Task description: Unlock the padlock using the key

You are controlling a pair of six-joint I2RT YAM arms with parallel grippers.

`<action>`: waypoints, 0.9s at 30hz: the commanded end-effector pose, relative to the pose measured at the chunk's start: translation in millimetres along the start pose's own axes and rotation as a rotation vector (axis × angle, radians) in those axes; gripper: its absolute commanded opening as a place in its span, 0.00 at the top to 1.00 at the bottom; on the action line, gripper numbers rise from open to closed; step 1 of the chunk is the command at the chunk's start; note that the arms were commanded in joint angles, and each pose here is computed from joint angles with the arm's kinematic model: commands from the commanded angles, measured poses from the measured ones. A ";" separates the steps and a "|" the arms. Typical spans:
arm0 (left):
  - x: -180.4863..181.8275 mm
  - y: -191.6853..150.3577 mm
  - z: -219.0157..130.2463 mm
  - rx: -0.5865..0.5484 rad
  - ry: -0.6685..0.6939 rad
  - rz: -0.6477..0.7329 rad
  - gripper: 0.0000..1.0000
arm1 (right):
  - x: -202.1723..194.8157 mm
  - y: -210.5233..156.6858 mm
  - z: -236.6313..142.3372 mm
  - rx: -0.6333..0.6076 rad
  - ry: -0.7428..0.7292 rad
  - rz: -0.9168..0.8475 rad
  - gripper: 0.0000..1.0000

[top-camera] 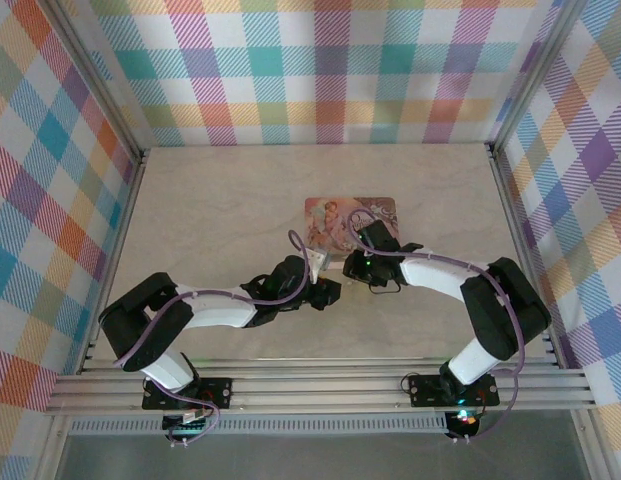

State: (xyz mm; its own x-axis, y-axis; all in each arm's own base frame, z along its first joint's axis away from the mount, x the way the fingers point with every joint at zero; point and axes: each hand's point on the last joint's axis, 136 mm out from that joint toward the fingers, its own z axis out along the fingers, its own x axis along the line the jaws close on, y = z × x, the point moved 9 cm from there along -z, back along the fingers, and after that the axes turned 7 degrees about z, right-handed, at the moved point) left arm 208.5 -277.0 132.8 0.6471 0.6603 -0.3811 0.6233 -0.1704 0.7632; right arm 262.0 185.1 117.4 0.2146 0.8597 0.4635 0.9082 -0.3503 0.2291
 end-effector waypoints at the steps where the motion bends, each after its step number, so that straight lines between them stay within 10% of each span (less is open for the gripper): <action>1: 6.6 -0.3 -7.5 -0.014 0.022 -0.004 0.67 | -2.0 -4.7 1.3 -0.008 0.022 -0.051 0.75; 10: 15.7 -6.2 -13.8 -0.039 0.044 -0.043 0.67 | 5.3 -10.0 -17.4 -0.015 0.163 -0.148 1.00; 17: 23.8 1.8 -23.4 -0.111 -0.022 -0.143 0.66 | 14.0 -17.1 -32.5 0.009 0.321 -0.200 1.00; 27: 17.2 13.2 -40.6 -0.132 -0.026 -0.131 0.65 | -14.3 -20.1 -52.4 0.020 0.104 0.094 1.00</action>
State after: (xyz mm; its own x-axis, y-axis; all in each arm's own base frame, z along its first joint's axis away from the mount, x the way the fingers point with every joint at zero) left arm 210.6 -241.0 147.4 0.5693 0.6640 -0.4848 0.6516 -0.0049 0.7585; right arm 222.3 164.2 139.9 0.1660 0.8160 0.5537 0.9213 -0.3286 0.2081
